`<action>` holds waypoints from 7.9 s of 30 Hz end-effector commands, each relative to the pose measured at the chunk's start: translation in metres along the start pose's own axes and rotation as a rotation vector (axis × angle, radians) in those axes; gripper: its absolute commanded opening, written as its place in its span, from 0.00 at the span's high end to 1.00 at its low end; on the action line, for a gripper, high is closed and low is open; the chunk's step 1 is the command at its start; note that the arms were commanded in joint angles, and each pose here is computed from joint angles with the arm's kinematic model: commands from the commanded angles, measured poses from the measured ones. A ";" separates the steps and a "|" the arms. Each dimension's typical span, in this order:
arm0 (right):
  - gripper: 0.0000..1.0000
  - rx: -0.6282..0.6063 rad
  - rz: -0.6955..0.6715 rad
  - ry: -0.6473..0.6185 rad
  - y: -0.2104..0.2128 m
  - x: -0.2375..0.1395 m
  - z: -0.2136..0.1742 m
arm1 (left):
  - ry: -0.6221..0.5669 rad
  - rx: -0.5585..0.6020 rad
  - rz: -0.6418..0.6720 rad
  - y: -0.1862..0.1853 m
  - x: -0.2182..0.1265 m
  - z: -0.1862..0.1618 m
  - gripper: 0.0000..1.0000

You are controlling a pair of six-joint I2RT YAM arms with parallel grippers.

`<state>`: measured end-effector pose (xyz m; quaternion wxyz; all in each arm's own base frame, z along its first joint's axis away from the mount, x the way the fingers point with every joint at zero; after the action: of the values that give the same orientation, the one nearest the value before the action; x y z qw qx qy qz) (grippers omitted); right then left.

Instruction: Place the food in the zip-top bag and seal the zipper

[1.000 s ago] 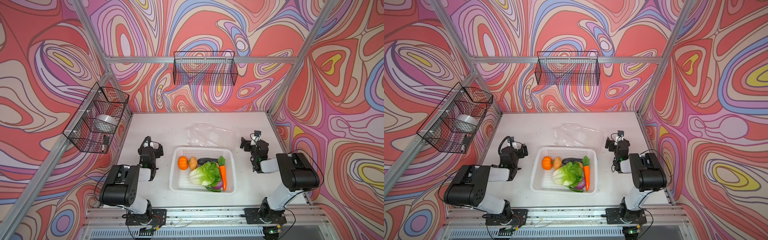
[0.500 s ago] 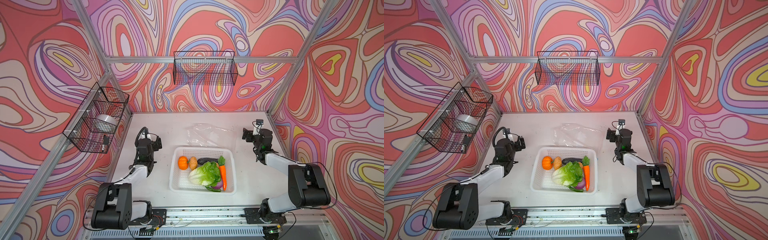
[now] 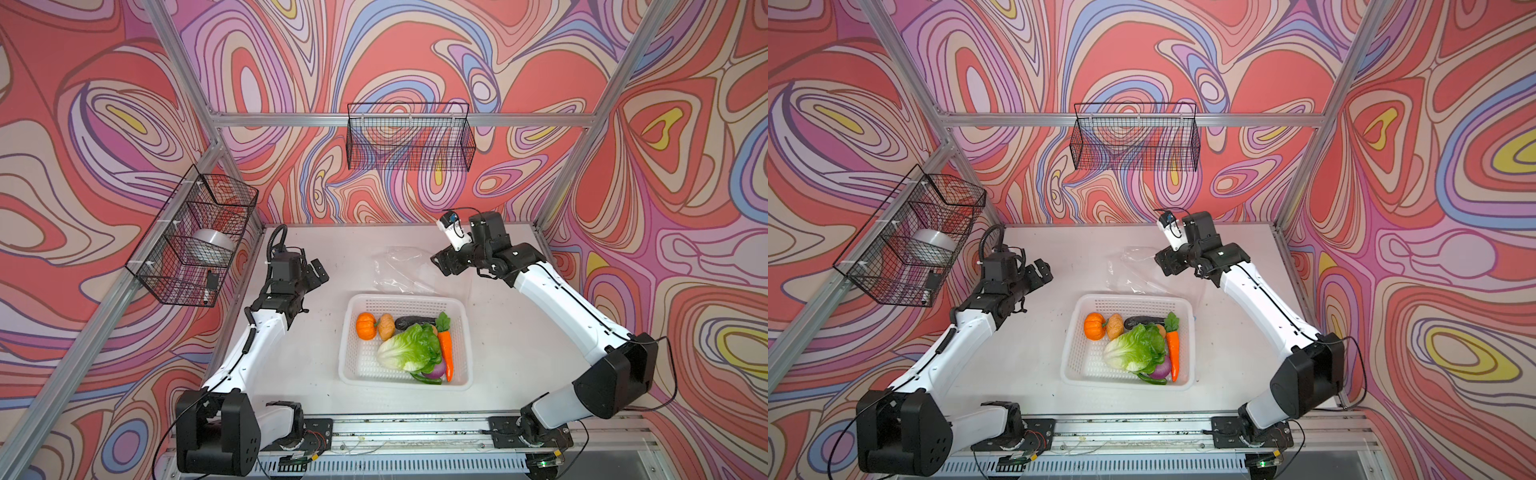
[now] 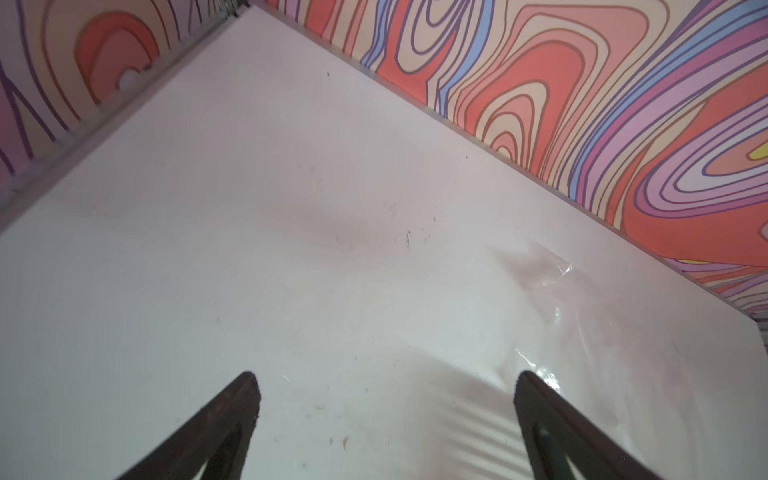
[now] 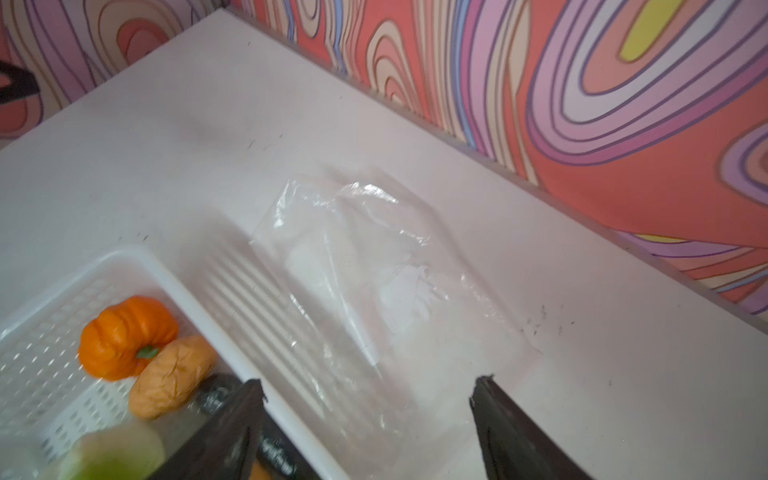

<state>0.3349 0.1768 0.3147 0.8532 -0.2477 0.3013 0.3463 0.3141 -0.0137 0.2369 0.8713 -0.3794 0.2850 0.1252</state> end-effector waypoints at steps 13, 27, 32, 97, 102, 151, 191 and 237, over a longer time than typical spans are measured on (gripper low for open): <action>0.27 -0.214 0.233 0.415 0.060 0.049 -0.031 | 0.146 -0.252 -0.128 -0.036 0.018 -0.001 0.05; 0.45 -0.229 0.321 0.385 0.067 0.126 -0.035 | 0.091 -0.233 -0.022 -0.015 0.002 -0.004 0.03; 0.71 -0.106 0.350 0.346 0.072 0.131 -0.028 | 0.083 -0.261 -0.005 -0.012 0.003 -0.006 0.03; 0.40 1.422 -0.046 -0.016 -0.053 0.076 -0.204 | 0.463 0.708 -0.383 -0.239 -0.024 -0.169 0.06; 0.45 1.449 -0.032 0.015 -0.062 0.100 -0.214 | 0.450 0.717 -0.367 -0.235 -0.028 -0.166 0.06; 1.00 1.165 0.061 -0.085 -0.057 0.000 -0.030 | 0.373 0.904 -0.537 -0.290 -0.004 -0.236 0.57; 0.36 1.091 0.074 -0.222 -0.104 -0.057 -0.025 | 0.420 0.322 -0.421 -0.309 0.024 -0.158 1.00; 1.00 0.875 -0.407 0.013 -0.125 -0.068 -0.061 | 0.607 0.183 -0.554 -0.322 0.000 -0.187 1.00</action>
<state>0.3831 0.0441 0.3089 0.9015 0.1644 0.3968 0.0522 0.3893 -0.3589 0.2908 0.8022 -0.3450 0.4417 -0.2061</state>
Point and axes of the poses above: each gripper's point midway between its finger pads, its own x axis out along the fingers, its own y axis along the line the jaws close on, z = x × y, the point moved 8 cm from there along -x, back along the fingers, and after that the axes turned 15 degrees about -x, right-handed, at the moved point
